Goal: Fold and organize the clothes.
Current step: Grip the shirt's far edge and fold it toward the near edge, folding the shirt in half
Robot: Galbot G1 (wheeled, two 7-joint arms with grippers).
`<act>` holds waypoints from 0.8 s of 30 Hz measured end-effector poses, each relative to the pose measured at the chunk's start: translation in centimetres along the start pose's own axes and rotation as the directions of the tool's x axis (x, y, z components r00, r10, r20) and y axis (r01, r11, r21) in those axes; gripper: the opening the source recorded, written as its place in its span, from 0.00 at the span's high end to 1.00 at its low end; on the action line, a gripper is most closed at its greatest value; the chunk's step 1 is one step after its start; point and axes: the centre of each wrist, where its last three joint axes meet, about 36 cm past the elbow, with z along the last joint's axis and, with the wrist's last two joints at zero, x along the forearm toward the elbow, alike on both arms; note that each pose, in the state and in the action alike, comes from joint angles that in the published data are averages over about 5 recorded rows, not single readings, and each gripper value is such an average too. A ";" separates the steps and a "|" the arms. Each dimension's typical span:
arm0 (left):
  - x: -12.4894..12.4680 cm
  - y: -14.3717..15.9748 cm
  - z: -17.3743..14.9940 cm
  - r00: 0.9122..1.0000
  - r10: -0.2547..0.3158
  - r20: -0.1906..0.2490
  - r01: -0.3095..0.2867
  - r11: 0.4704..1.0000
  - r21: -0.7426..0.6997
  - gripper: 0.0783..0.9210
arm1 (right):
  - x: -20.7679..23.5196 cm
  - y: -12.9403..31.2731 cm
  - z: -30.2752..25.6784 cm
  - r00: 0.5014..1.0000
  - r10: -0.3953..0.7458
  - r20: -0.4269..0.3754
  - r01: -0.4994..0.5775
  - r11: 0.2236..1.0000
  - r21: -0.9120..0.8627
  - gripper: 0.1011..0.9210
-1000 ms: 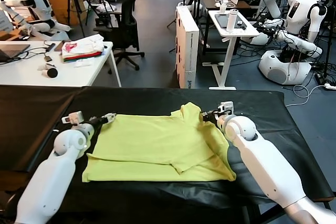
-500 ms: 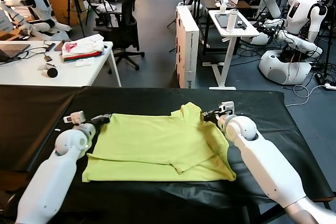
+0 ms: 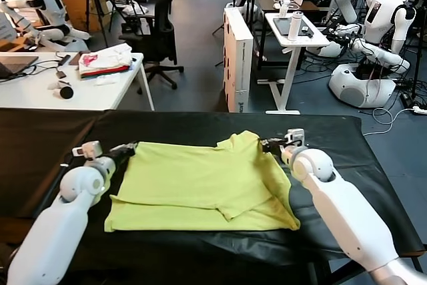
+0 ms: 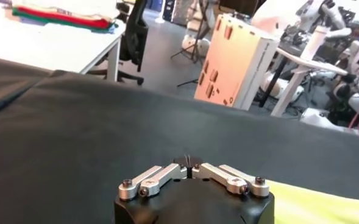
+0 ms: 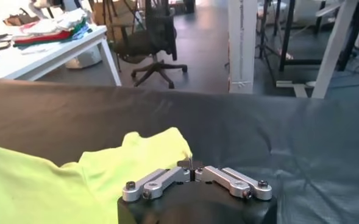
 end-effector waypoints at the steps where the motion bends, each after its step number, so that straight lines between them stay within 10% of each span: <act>1: 0.6 -0.1 0.0 1.000 0.005 0.004 -0.005 1.000 -0.003 0.92 | 0.6 0.0 0.1 1.000 0.000 0.005 0.000 1.000 0.001 0.95; 24: 12.8 -1.5 2.5 1.000 0.014 0.006 -0.014 1.000 0.025 0.92 | 12.7 4.2 4.2 0.987 0.028 -0.161 -0.013 0.995 0.098 0.95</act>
